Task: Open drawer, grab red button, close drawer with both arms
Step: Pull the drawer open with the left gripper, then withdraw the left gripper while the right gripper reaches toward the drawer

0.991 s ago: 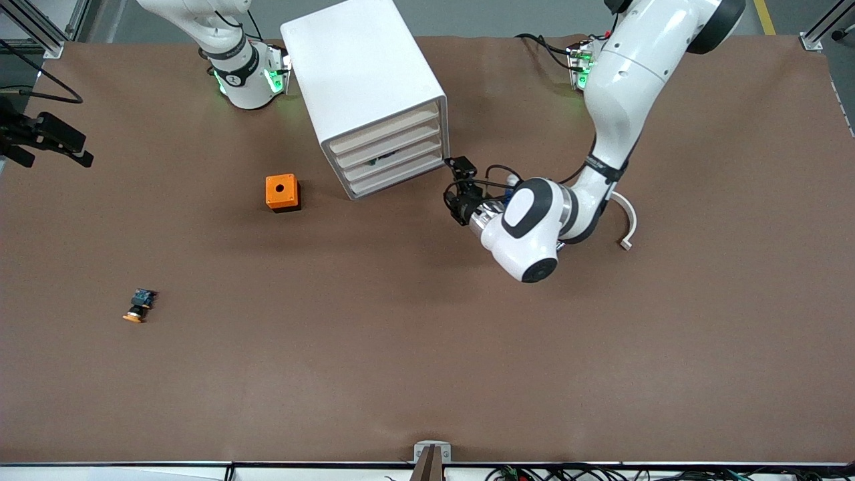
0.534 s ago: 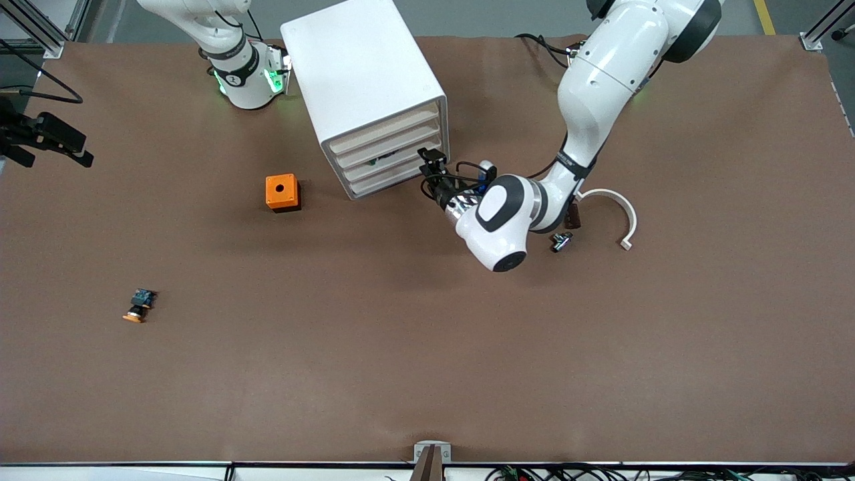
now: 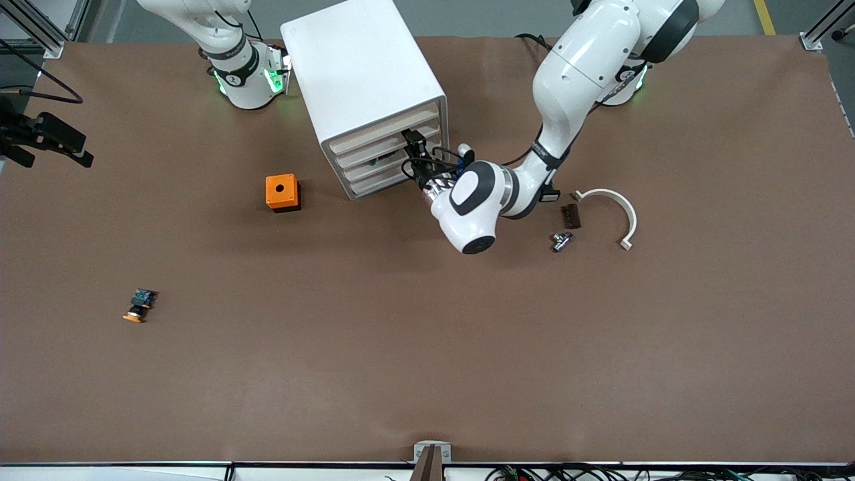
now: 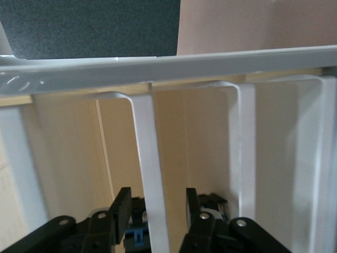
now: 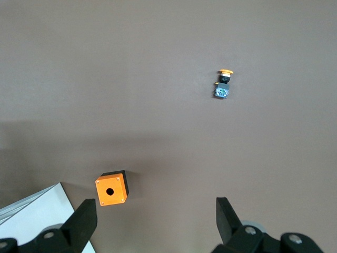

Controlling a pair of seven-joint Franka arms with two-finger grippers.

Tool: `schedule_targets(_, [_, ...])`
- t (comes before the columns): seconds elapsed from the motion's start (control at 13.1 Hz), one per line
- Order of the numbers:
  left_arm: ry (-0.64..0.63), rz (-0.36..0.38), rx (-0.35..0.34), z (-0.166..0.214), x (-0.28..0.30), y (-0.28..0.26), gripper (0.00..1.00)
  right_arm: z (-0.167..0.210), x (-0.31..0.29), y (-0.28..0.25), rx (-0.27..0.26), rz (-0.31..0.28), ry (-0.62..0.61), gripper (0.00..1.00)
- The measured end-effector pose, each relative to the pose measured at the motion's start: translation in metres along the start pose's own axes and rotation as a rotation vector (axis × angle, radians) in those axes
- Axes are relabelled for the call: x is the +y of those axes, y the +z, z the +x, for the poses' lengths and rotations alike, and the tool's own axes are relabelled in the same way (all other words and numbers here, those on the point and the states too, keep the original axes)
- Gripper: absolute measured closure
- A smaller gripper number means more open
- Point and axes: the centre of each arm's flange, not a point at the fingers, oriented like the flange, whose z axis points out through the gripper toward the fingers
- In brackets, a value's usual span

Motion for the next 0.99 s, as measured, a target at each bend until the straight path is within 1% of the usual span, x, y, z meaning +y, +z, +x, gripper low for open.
schedule_targets(0.15, [-0.032,0.003,0.004,0.0,0.002,0.004,0.79,0.0,0.0,0.0,0.0,0.0,0.0,0.0])
schedule_targets(0.23, [-0.044,0.012,0.0,0.0,0.001,0.001,0.9,0.0,0.0,0.0,0.002,0.0,0.0,0.0])
schedule_targets(0.46, [-0.057,0.0,-0.024,0.004,0.005,-0.021,0.92,0.0,0.0,-0.003,0.008,0.0,0.0,0.0])
schedule_targets(0.61, [-0.031,-0.028,-0.085,0.013,0.012,-0.069,0.92,0.001,0.0,-0.01,0.023,-0.001,0.0,0.0])
schedule_targets(0.76, [0.001,-0.057,-0.151,0.031,0.02,-0.123,0.92,0.0,0.0,-0.014,0.028,-0.001,0.0,0.0])
schedule_targets(0.91, [0.031,-0.088,-0.21,0.045,0.024,-0.165,0.92,0.001,0.0,-0.012,0.023,-0.001,-0.001,0.0])
schedule_targets(0.99, [0.043,-0.095,-0.228,0.05,0.026,-0.177,0.92,0.004,0.0,-0.006,0.008,-0.001,-0.001,0.0])
